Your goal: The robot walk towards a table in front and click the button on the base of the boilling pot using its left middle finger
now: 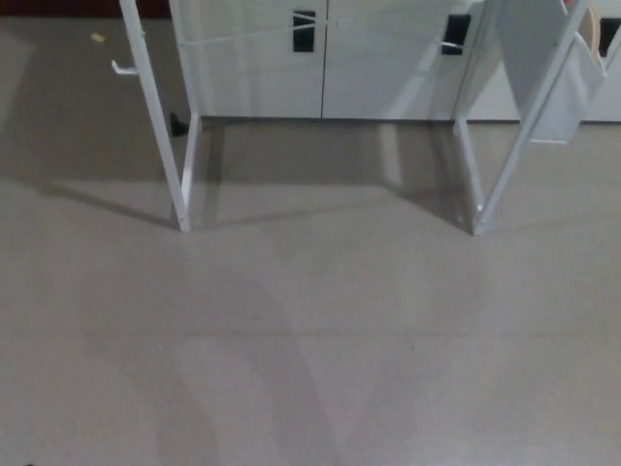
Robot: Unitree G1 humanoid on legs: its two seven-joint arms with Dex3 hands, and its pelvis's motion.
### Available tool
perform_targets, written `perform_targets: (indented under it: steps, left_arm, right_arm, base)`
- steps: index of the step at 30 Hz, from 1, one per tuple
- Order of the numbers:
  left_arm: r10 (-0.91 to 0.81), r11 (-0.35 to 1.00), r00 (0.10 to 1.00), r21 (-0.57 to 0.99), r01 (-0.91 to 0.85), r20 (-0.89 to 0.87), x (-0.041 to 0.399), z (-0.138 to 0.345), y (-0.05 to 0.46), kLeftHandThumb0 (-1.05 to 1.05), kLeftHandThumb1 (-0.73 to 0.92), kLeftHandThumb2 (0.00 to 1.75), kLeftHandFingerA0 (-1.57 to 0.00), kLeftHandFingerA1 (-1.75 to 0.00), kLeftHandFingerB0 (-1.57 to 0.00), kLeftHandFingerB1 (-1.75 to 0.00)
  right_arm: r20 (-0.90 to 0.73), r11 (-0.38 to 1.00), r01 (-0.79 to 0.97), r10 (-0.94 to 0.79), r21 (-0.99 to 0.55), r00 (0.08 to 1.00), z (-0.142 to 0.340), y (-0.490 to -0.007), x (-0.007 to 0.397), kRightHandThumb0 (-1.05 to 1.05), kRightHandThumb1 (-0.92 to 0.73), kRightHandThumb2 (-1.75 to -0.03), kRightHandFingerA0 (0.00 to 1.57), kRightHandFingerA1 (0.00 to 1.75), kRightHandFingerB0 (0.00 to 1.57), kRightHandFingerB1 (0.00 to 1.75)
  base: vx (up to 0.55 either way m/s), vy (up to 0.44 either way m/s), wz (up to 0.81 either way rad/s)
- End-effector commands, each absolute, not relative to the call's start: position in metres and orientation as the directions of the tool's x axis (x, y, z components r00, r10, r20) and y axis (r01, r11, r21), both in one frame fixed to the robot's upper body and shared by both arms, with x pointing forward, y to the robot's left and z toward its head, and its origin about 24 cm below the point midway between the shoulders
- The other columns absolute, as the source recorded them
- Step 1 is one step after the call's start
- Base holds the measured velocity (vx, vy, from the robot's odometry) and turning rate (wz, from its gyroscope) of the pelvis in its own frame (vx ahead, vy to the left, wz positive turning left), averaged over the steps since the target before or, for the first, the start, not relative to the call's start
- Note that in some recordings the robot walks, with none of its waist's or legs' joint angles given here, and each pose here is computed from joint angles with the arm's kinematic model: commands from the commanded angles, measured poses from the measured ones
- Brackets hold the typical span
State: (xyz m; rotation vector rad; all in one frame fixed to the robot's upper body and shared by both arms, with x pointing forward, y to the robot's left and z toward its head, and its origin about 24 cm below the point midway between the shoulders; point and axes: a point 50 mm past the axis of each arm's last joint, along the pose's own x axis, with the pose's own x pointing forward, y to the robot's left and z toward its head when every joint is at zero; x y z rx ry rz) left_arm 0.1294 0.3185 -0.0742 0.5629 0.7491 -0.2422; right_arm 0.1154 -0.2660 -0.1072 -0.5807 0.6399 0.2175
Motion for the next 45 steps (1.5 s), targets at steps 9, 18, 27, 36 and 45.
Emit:
perform_targets:
  steps: [9,18,27,36,45]
  left_arm:
    - [-0.013,0.821,0.699,0.391,0.415,-0.715,0.128,-0.075,0.320,-0.41,0.38,0.63,-0.48,-0.46,-0.37,-0.41]
    - [-0.015,0.800,0.694,0.408,0.440,-0.720,0.125,-0.075,0.321,-0.41,0.39,0.64,-0.50,-0.47,-0.38,-0.41]
    - [-0.019,0.783,0.689,0.418,0.461,-0.724,0.125,-0.075,0.321,-0.44,0.38,0.66,-0.50,-0.48,-0.35,-0.41]
    - [-0.019,0.772,0.684,0.424,0.474,-0.729,0.126,-0.075,0.321,-0.44,0.38,0.66,-0.52,-0.49,-0.37,-0.42]
    - [-0.024,0.760,0.689,0.435,0.483,-0.724,0.129,-0.074,0.320,-0.35,0.46,0.53,-0.59,-0.40,-0.43,-0.34]
  right_arm:
    - [-0.623,0.808,-0.363,-0.007,-0.465,0.782,-0.108,-0.271,0.111,-0.52,-0.48,-0.78,0.59,0.52,0.43,0.47]
    - [-0.630,0.812,-0.363,-0.007,-0.457,0.777,-0.109,-0.270,0.108,-0.51,-0.48,-0.78,0.59,0.52,0.44,0.47]
    - [-0.639,0.812,-0.371,-0.004,-0.452,0.769,-0.111,-0.271,0.104,-0.53,-0.49,-0.79,0.58,0.52,0.43,0.47]
    - [-0.647,0.809,-0.378,-0.004,-0.450,0.762,-0.113,-0.269,0.098,-0.47,-0.59,-0.59,0.67,0.41,0.50,0.36]
    - [-0.649,0.796,-0.392,-0.001,-0.461,0.761,-0.113,-0.269,0.101,-0.49,-0.59,-0.59,0.70,0.41,0.51,0.36]
  base:
    - [0.15,-0.123,0.11]
    - [0.16,-0.068,-0.02]
    - [0.16,0.127,0.05]
    - [0.17,-0.079,0.09]
    - [0.29,-0.184,0.06]
